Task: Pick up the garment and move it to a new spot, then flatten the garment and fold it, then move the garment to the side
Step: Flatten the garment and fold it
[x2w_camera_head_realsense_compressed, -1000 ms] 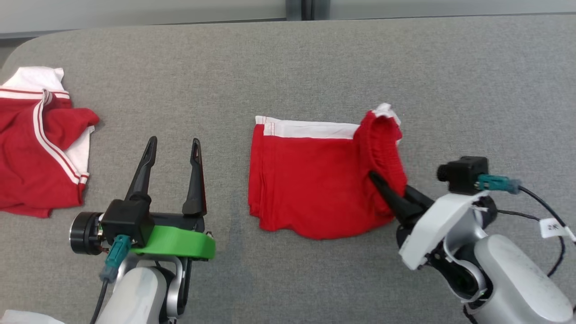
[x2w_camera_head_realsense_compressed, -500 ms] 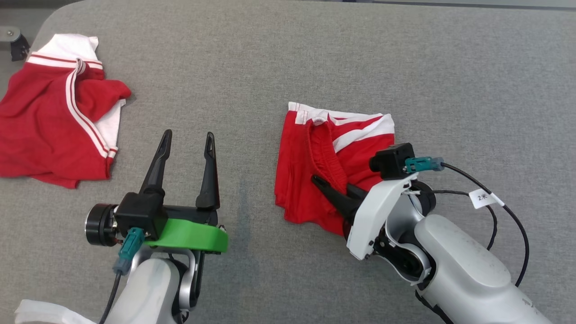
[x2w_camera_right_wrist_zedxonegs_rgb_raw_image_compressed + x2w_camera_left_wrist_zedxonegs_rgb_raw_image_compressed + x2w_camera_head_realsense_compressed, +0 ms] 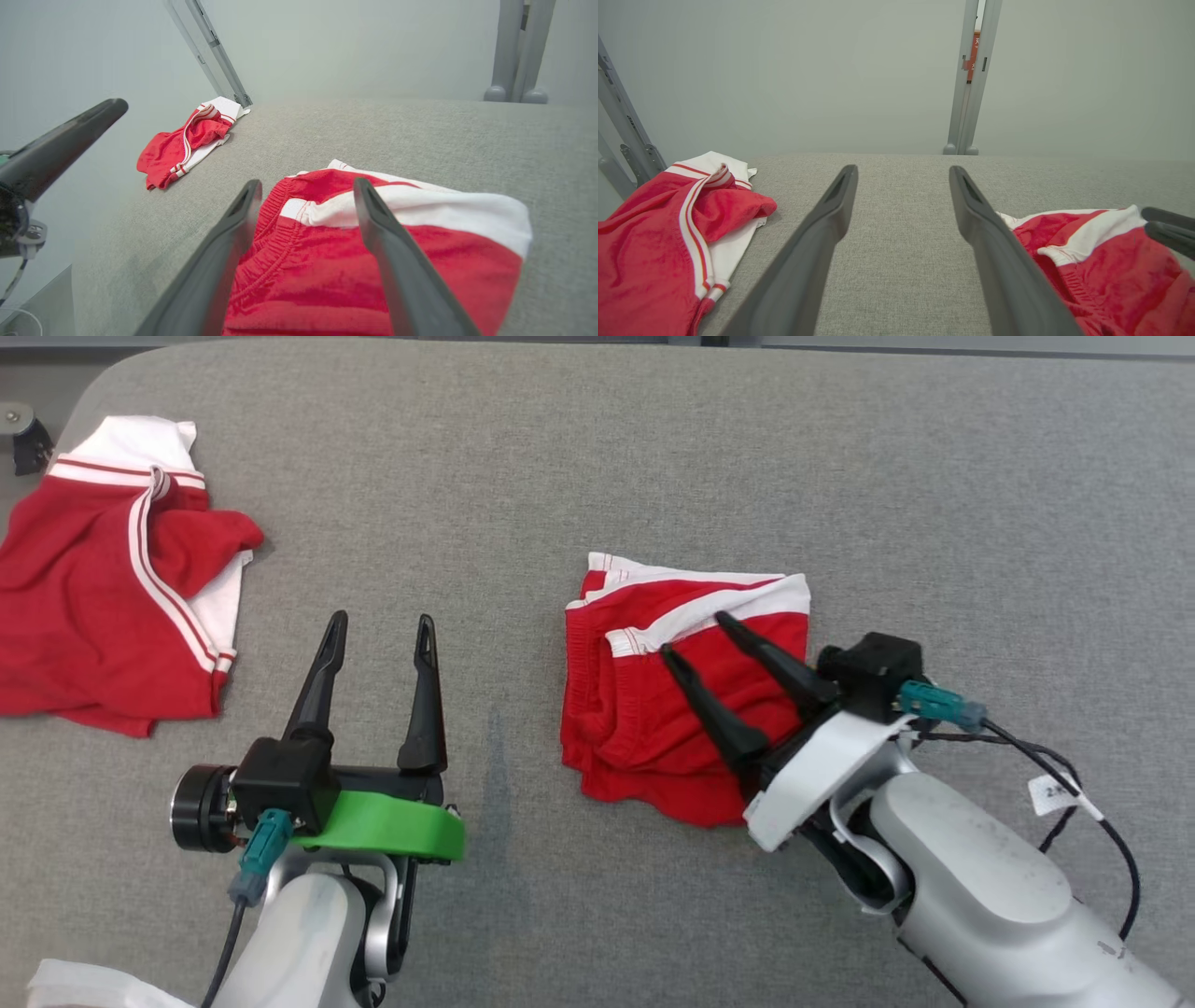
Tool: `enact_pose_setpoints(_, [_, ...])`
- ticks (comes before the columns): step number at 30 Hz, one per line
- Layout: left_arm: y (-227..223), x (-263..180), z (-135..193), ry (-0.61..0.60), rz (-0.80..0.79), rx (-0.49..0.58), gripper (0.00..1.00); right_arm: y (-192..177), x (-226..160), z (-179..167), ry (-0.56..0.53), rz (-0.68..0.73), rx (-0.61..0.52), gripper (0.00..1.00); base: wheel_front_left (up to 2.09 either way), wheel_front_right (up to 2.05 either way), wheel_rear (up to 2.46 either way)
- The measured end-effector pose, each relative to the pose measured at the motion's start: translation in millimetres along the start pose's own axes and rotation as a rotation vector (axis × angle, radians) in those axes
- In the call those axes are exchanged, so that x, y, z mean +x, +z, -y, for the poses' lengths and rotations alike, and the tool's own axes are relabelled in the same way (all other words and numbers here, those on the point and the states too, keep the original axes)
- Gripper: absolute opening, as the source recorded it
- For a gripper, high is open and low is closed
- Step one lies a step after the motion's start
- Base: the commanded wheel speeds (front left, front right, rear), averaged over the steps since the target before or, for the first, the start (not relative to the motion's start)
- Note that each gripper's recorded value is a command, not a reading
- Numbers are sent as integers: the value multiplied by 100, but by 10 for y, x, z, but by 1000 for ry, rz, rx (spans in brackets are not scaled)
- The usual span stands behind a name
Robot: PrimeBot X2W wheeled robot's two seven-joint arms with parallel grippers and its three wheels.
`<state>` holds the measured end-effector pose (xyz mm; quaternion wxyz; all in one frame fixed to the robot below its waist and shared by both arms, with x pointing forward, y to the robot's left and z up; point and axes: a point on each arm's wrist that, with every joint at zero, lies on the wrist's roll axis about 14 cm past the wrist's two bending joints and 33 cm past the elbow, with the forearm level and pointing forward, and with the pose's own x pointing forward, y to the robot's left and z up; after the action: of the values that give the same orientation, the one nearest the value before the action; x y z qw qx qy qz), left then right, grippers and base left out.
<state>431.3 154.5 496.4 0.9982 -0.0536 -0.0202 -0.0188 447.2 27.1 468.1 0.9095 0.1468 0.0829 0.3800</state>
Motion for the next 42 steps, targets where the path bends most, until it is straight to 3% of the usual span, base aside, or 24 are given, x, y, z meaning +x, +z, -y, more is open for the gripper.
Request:
enact_pose_setpoints(9, [-4,-45,0,-12,-6,21,100,487,-692,762,-294,178,-111,100,0,0,0])
enact_pose_setpoints(15, [9,-98,13,-21,-15,25,100,716,-1345,1017,-478,251,-194,100,0,0,0])
enact_pose_setpoints(26, [11,-343,51,-35,-40,29,100,930,-1941,793,-593,291,-272,100,0,0,0])
enact_pose_setpoints(42, [104,-747,14,-24,-37,29,100,913,-2299,387,-627,299,-246,100,0,0,0])
